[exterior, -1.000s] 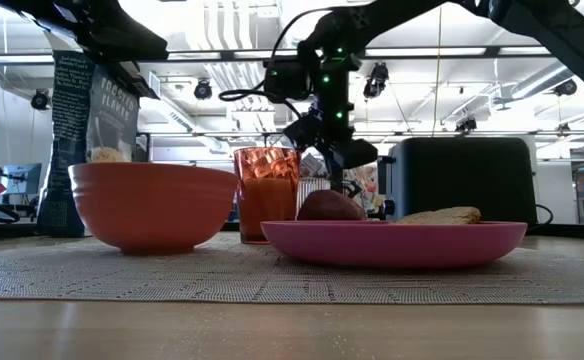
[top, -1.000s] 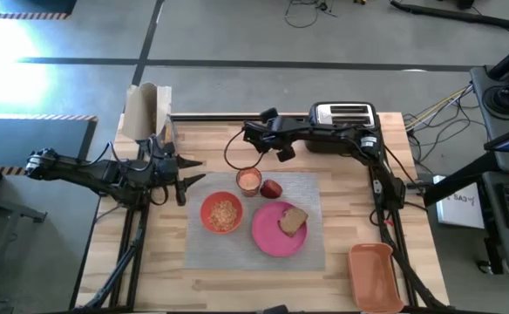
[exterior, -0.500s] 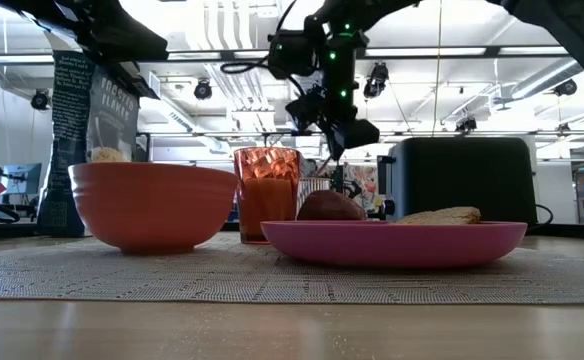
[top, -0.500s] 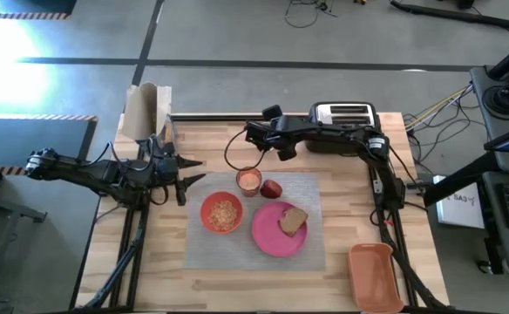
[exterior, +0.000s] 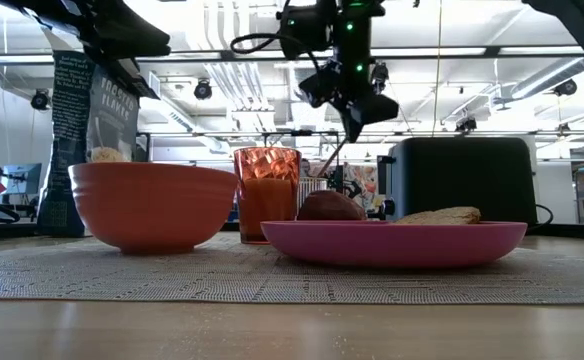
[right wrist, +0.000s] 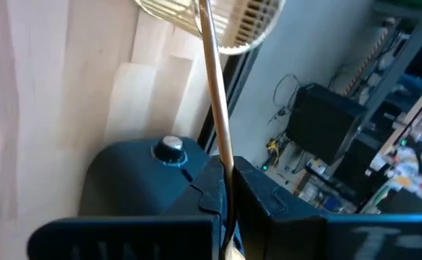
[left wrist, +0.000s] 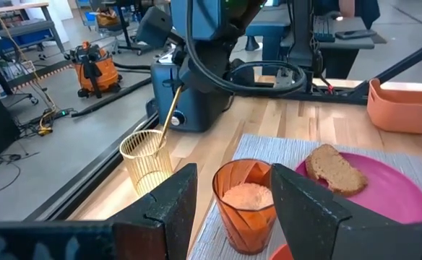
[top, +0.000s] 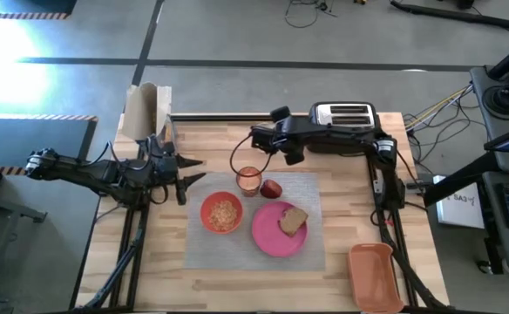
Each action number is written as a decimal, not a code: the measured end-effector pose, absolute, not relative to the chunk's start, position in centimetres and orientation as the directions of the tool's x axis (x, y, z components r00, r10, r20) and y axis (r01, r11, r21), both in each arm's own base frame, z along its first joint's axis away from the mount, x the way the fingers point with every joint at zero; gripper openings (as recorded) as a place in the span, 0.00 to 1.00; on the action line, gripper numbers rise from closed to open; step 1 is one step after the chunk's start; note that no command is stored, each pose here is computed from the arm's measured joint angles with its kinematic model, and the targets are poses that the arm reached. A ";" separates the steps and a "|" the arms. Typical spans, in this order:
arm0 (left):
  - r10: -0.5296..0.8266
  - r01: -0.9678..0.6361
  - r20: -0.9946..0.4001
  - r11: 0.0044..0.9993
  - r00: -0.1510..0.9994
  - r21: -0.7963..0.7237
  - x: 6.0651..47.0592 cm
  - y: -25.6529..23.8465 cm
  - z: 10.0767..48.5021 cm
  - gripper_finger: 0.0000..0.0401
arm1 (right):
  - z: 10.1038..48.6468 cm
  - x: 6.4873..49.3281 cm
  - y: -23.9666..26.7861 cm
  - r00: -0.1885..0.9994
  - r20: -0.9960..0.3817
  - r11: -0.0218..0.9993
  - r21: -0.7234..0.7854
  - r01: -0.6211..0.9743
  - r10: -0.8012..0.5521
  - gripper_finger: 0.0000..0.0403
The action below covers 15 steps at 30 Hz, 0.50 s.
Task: Arrange a breakfast setting
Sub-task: Put the yellow spoon from the orange cup on the gray placemat
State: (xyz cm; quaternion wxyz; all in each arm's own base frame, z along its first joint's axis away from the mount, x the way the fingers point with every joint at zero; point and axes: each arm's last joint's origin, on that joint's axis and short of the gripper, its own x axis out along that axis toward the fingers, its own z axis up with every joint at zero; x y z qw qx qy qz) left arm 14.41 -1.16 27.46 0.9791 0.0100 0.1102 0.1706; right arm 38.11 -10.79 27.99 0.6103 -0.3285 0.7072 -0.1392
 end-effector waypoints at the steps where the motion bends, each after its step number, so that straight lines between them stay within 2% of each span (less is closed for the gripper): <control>1: 0.336 -0.332 -0.207 0.942 0.919 0.054 14.4 -1.2 27.5 0.40 | 28.2 38.0 -10.7 -0.040 -0.770 0.746 -0.603 -0.281 -0.637 0.02; 15: 0.339 -0.333 -0.275 0.940 0.900 0.069 15.9 -1.4 26.5 0.40 | 32.2 36.3 -9.0 0.073 -0.751 0.748 -0.660 -0.073 -0.656 0.02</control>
